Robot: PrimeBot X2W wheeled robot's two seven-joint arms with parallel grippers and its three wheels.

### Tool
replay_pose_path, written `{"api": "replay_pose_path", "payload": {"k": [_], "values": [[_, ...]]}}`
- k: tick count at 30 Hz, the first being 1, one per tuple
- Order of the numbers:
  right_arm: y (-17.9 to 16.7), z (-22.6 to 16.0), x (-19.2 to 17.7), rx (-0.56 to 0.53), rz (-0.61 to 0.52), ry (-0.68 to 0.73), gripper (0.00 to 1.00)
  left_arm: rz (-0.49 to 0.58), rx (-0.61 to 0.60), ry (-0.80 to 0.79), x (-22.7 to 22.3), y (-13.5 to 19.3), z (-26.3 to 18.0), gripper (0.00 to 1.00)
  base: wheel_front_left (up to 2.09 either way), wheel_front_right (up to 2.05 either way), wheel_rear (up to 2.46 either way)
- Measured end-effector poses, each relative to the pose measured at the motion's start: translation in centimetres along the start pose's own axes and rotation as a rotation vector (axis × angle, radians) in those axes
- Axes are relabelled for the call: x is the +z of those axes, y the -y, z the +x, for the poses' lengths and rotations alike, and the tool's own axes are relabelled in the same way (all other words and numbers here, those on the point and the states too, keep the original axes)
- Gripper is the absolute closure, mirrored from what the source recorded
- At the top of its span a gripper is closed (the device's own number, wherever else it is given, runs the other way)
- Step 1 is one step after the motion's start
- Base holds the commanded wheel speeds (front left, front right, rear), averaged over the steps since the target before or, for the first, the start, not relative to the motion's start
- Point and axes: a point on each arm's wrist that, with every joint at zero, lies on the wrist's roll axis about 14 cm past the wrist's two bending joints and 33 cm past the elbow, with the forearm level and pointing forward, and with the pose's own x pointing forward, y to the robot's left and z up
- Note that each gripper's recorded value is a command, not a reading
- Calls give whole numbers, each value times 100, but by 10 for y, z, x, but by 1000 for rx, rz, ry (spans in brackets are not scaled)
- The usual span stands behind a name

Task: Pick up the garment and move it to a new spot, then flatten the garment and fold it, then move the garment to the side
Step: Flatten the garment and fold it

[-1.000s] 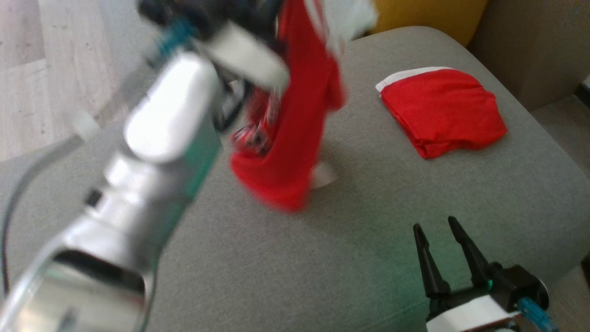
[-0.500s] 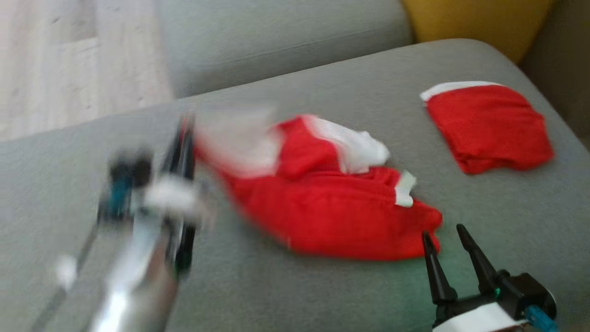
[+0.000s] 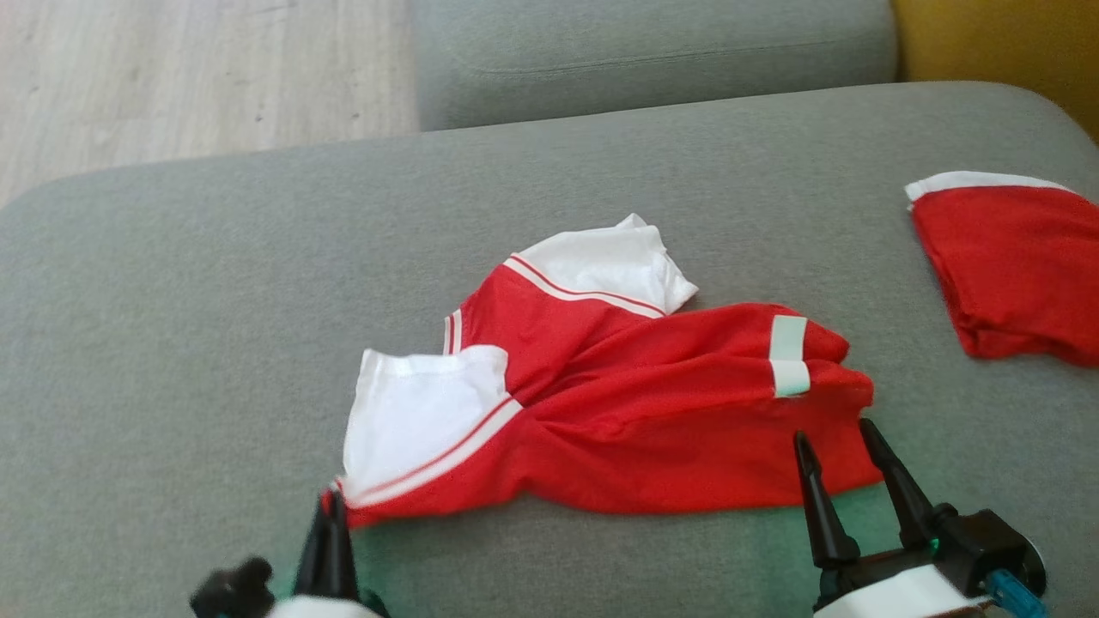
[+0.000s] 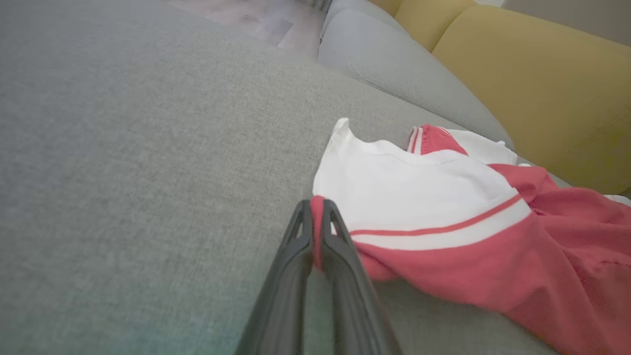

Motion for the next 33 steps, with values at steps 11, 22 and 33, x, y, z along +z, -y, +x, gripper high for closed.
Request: {"api": "replay_pose_path", "payload": {"k": [11, 22, 33], "values": [[-8, 11, -9, 47, -11, -37, 0, 337, -113, 21, 46, 2, 17, 0, 0, 0, 0], [1, 24, -11, 27, -16, -47, 0, 713, -220, -337, 38, -2, 71, 0, 0, 0, 0], [16, 43, -23, -4, -18, -86, 0, 694, -210, -432, 4, -15, 100, 0, 0, 0, 0]]}}
